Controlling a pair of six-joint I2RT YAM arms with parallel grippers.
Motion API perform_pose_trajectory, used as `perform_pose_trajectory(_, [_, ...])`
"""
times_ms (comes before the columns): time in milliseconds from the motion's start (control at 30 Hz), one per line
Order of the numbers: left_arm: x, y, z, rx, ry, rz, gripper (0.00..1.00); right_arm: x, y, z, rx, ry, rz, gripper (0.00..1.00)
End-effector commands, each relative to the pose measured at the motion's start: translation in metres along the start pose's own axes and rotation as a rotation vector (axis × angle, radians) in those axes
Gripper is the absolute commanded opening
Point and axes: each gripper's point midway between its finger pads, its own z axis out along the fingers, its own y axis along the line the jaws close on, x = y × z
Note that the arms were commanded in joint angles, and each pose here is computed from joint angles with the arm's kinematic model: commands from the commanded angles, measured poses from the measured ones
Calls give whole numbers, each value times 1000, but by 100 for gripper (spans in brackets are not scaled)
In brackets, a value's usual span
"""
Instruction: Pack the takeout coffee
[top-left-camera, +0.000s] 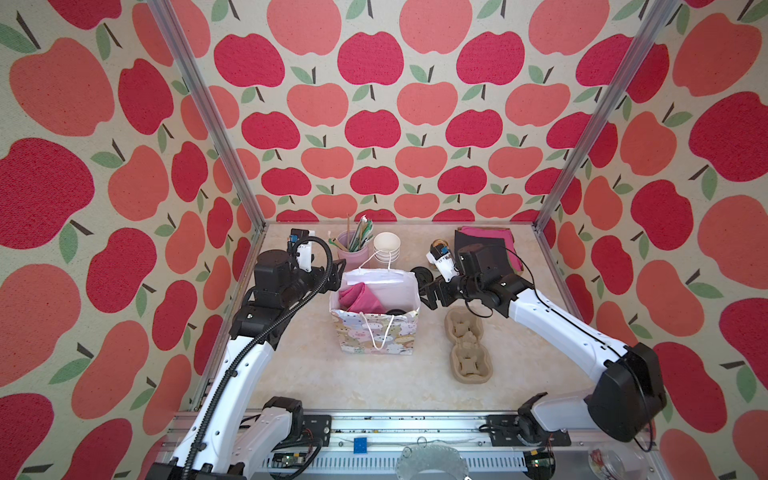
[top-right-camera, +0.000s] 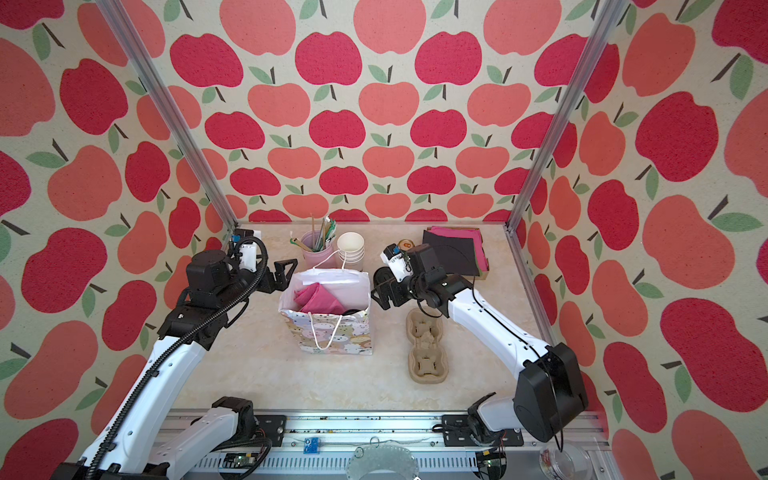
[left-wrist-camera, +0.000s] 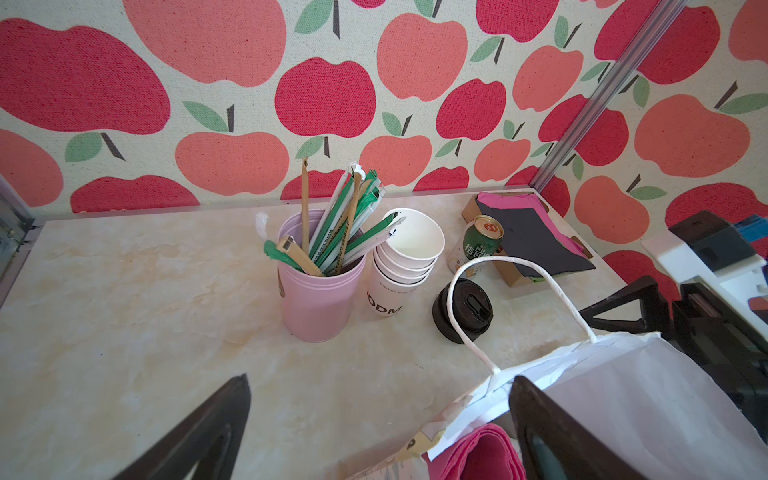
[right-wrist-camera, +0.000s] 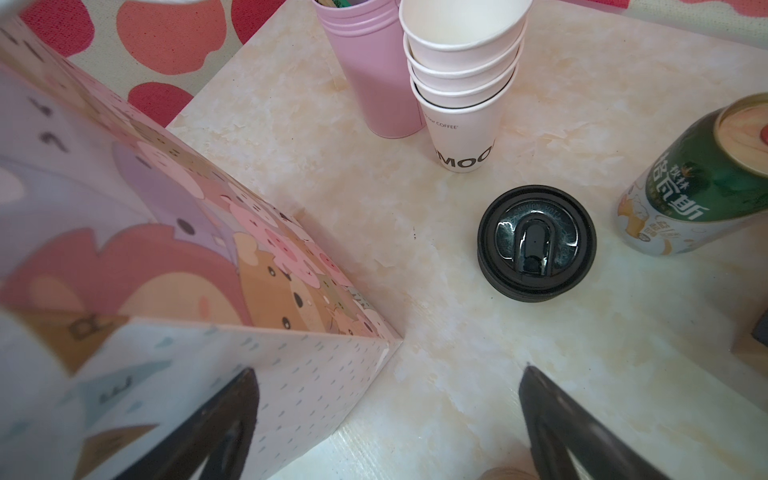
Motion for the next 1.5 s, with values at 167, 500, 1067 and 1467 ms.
perform_pose_trajectory(167, [-1, 11, -1, -43, -39, -11, 99, -7, -12, -9, 91, -12, -41, 99])
perform_pose_trajectory(500, [-4, 47, -14, -183, -123, -59, 99, -5, -56, -47, 390, -67, -119, 99])
perform_pose_trajectory(1067, [63, 173, -18, -607, -288, -250, 99, 41, -212, -132, 963, -211, 196, 99])
perform_pose_trajectory(1467, [117, 211, 3, -797, -228, -127, 99, 102, -273, -139, 1071, -433, 249, 99])
